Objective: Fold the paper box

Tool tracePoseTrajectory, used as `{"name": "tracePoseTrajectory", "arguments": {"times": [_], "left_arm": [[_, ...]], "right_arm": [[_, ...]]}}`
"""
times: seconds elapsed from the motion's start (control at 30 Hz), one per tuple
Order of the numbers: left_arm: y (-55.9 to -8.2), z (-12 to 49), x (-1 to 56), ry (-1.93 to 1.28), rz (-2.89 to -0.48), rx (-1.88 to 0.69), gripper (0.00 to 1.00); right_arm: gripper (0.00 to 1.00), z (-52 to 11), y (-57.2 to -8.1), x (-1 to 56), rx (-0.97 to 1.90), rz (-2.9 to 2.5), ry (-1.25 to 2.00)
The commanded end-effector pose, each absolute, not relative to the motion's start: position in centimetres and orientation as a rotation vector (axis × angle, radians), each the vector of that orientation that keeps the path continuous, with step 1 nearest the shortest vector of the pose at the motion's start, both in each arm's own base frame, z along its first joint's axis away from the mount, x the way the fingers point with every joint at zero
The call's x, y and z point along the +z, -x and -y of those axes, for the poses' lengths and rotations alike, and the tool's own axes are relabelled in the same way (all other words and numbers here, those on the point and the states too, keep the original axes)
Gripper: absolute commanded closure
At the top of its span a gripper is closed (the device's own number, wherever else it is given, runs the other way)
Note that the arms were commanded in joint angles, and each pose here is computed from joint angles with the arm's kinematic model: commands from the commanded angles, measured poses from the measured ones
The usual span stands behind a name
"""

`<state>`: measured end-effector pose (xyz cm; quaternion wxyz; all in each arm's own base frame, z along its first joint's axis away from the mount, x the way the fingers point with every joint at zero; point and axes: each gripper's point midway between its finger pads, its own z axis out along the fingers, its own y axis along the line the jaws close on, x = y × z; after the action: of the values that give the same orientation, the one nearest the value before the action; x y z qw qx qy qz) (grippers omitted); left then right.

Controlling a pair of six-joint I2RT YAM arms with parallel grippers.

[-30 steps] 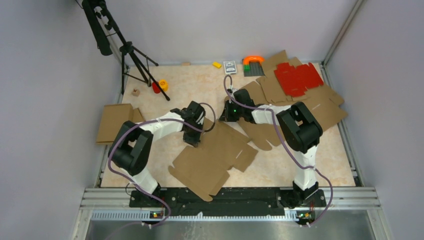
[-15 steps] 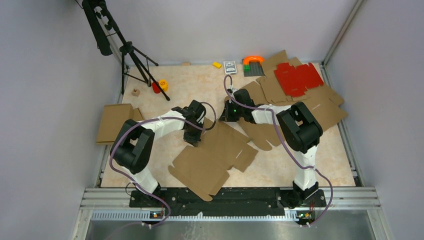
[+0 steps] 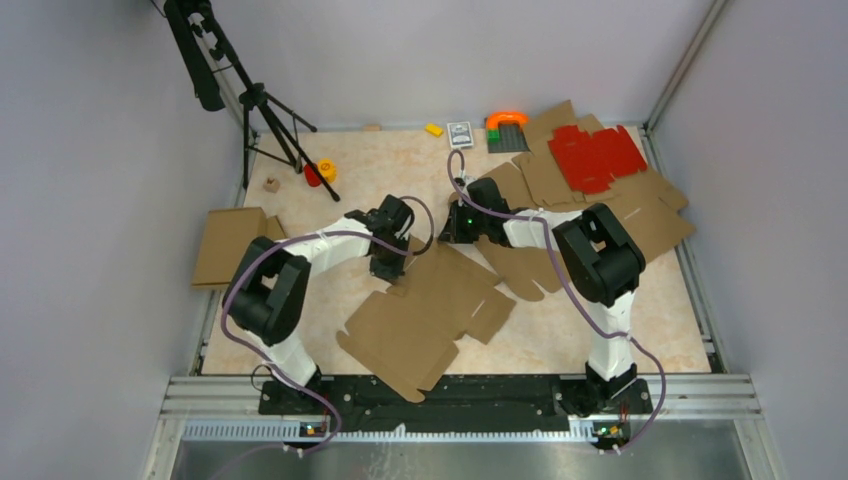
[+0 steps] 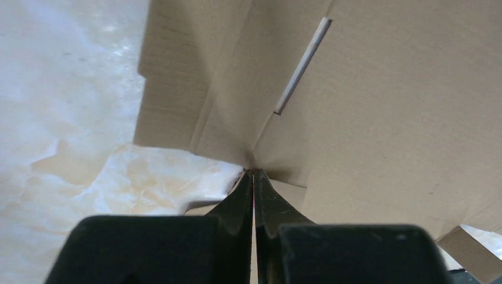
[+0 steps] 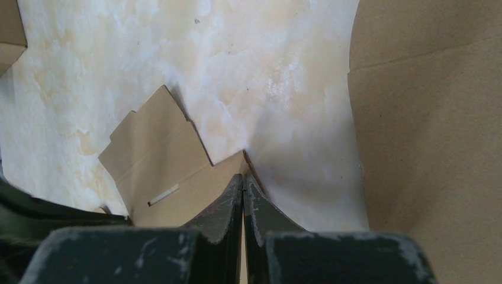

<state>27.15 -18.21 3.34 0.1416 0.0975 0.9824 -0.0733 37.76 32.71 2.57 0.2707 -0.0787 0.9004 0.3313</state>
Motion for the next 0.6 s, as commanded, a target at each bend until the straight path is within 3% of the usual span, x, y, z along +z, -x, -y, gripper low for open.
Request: {"name": "tracePoseTrajectory", "arguments": {"times": [0.0, 0.37, 0.47, 0.57], "left_arm": [[-25.8, 18.3, 0.6, -0.285, -2.913, -0.228, 1.00], [-27.1, 17.1, 4.1, -0.273, -2.820, -0.142, 1.00], [-27.3, 16.5, 6.1, -0.254, -2.763, -0.131, 0.81], [-26.5, 15.9, 7.6, -0.205, -2.729, -0.149, 0.69]], "right_arm": [[1.00, -30.7, -37.3, -0.6, 0.752, -2.521, 0.204], [1.00, -30.6, -37.3, -0.2, 0.751, -2.507, 0.204], [1.00, -30.5, -37.4, 0.2, 0.748, -2.493, 0.207], [1.00, -30.4, -37.5, 1.0, 0.742, -2.468, 0.213]]}}
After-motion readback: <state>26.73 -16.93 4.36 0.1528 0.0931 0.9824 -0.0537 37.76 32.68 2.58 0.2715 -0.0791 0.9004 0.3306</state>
